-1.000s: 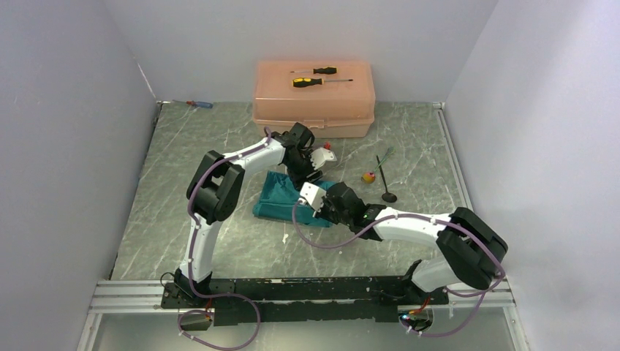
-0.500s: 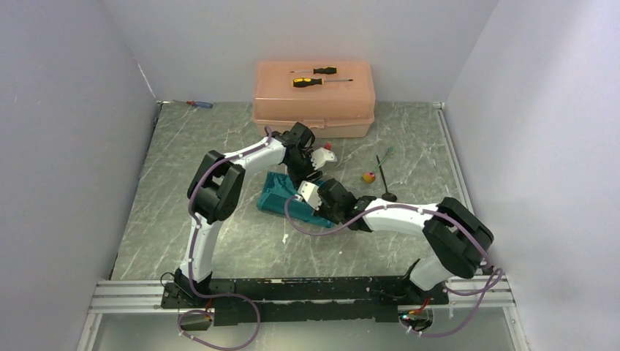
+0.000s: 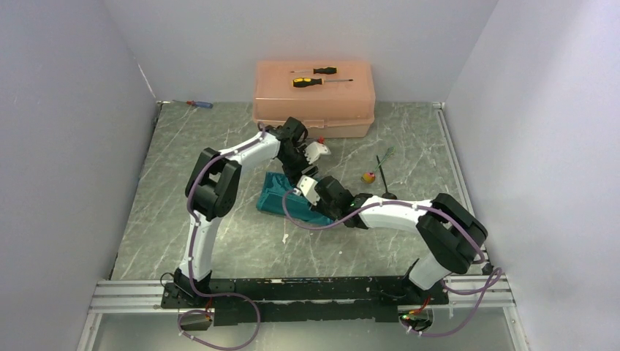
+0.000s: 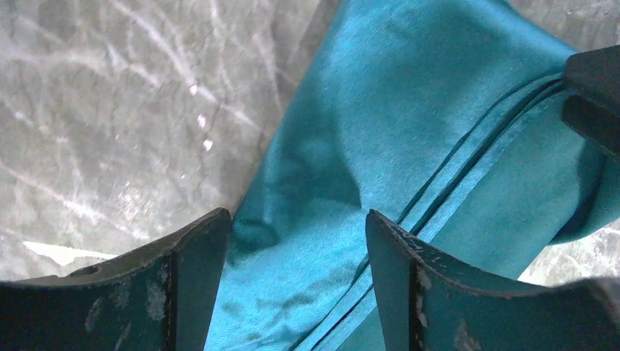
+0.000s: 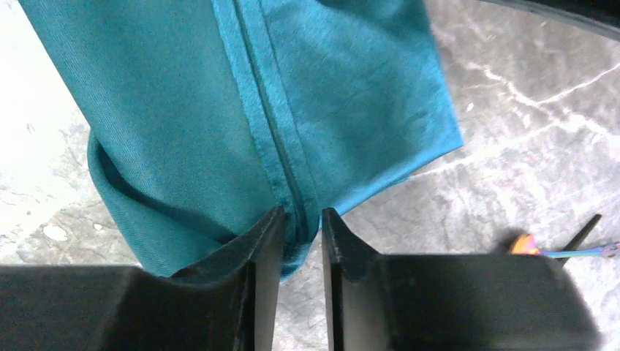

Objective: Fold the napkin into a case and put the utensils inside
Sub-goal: Fold the lower triangle-folded napkin at the center of the board, then smooth out the 2/3-rectangle-folded napkin at the center of the board.

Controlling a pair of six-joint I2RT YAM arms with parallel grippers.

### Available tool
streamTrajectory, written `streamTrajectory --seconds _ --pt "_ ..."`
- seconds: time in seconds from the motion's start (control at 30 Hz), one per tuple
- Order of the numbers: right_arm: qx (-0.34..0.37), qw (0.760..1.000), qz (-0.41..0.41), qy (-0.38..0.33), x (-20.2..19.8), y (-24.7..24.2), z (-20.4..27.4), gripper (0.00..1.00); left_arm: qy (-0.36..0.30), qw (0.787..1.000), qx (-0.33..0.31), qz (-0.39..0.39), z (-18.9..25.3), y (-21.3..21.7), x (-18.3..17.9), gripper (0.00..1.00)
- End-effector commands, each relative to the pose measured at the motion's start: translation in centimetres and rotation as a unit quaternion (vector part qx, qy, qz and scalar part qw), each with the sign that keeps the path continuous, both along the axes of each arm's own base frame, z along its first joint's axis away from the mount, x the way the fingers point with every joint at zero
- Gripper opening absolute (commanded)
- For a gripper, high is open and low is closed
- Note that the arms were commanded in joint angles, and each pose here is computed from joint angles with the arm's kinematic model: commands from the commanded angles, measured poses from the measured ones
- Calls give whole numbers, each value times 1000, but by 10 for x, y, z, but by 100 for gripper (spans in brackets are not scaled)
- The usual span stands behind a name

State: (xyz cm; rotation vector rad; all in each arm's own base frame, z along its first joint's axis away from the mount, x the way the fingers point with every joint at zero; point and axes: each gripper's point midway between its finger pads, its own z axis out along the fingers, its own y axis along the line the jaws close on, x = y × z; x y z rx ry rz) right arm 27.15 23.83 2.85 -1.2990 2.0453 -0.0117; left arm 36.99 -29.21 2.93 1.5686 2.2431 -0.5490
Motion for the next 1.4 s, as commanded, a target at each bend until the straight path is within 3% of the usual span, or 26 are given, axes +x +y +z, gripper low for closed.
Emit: streamTrajectory --seconds 0.0,0.07,0.13,0.17,0.2,0.23,0.3,0.47,0.67,0.93,1.1,1.27,1.37 --pt "100 993 -27 -53 21 23 51 33 3 999 -32 12 29 3 7 75" --pt "114 991 -38 -55 24 24 61 39 4 999 -41 15 36 5 7 76" --pt "122 989 -54 -60 28 19 69 58 10 998 -50 23 45 9 8 77" --pt "126 988 -61 -62 30 16 73 70 12 998 -57 28 51 12 10 77" --pt "132 987 -69 -67 32 12 78 92 15 997 -64 33 58 15 11 78" --pt "139 985 -77 -70 33 8 83 99 13 997 -70 36 66 19 13 78" --pt "161 980 -91 -76 35 1 93 100 5 996 -76 42 79 27 15 79" --pt "223 969 -91 -60 31 2 117 100 -11 996 -69 55 89 51 15 82" --pt "271 960 -8 77 -13 21 114 96 24 997 -55 58 91 73 -2 82" --pt "232 947 -105 195 -24 1 64 94 89 995 -44 32 71 82 -48 72" --pt "248 939 -131 202 -19 3 49 78 93 995 -24 36 55 91 -55 69" --pt "270 932 -131 205 -14 9 46 40 88 995 -13 39 48 96 -56 67" --pt "273 928 -131 215 -15 11 40 37 83 996 -3 41 42 100 -55 66"
